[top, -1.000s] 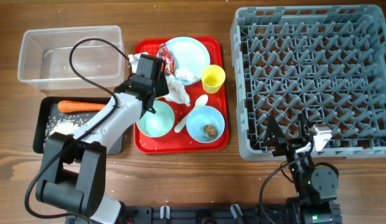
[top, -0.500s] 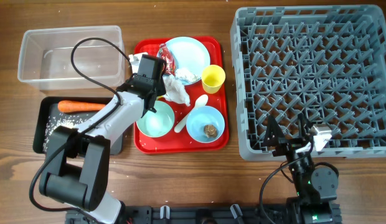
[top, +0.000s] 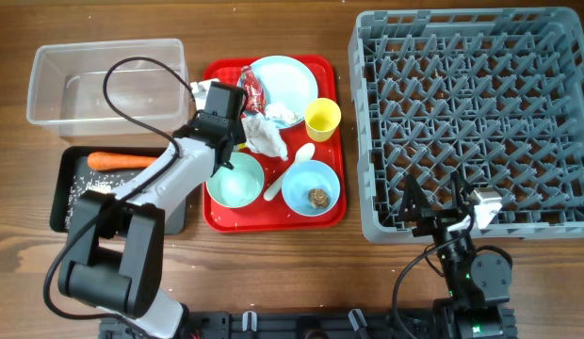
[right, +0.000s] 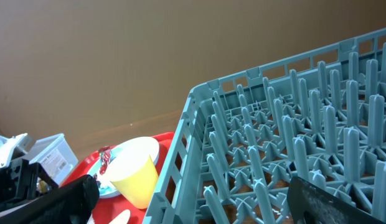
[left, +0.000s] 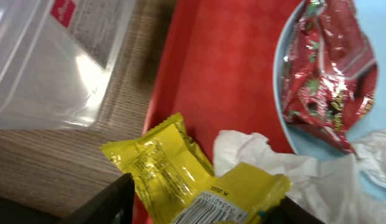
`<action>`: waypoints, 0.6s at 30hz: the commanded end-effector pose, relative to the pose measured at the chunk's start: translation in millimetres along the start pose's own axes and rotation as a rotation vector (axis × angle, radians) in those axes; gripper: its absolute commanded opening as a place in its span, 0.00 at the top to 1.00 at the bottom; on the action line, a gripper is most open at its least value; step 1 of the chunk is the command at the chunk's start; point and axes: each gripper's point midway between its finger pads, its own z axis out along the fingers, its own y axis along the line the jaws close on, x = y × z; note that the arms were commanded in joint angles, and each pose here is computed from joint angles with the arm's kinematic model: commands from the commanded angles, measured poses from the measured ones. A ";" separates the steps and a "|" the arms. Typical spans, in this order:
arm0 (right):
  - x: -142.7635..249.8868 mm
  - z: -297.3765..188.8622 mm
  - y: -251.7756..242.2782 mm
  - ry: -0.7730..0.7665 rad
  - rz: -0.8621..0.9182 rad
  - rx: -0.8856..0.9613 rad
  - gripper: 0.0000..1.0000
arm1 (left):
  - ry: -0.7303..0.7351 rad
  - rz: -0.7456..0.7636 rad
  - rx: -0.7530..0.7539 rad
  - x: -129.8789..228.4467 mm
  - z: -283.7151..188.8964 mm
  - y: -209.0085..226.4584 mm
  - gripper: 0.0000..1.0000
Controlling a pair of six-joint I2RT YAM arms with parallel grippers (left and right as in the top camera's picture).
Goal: Sort waste into correct bins and load items into the dishwasher rack
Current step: 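Close the left gripper on the yellow wrapper and lift it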
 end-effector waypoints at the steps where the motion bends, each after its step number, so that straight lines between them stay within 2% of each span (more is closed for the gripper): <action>1: -2.2 -0.4 -0.8 -0.012 -0.008 0.007 0.00 | 0.017 -0.004 -0.050 2.0 9.0 14.4 0.43; 3: -2.2 -0.4 -0.8 -0.012 -0.008 0.007 0.00 | 0.020 -0.009 -0.054 1.9 9.6 17.0 0.49; 6: -2.2 -0.4 -0.8 -0.012 -0.008 0.007 0.00 | 0.019 -0.009 -0.053 1.6 9.6 16.7 0.67; 10: -2.2 -0.4 -0.8 -0.012 -0.008 0.007 0.00 | 0.017 -0.010 -0.052 1.1 9.6 16.5 0.74; 13: -2.2 -0.4 -0.8 -0.012 -0.008 0.007 0.00 | 0.015 -0.011 -0.052 0.7 9.6 16.6 0.94; 18: -2.2 -0.4 -0.8 -0.012 -0.008 0.007 0.00 | -0.002 -0.017 -0.043 -4.1 7.9 14.7 0.96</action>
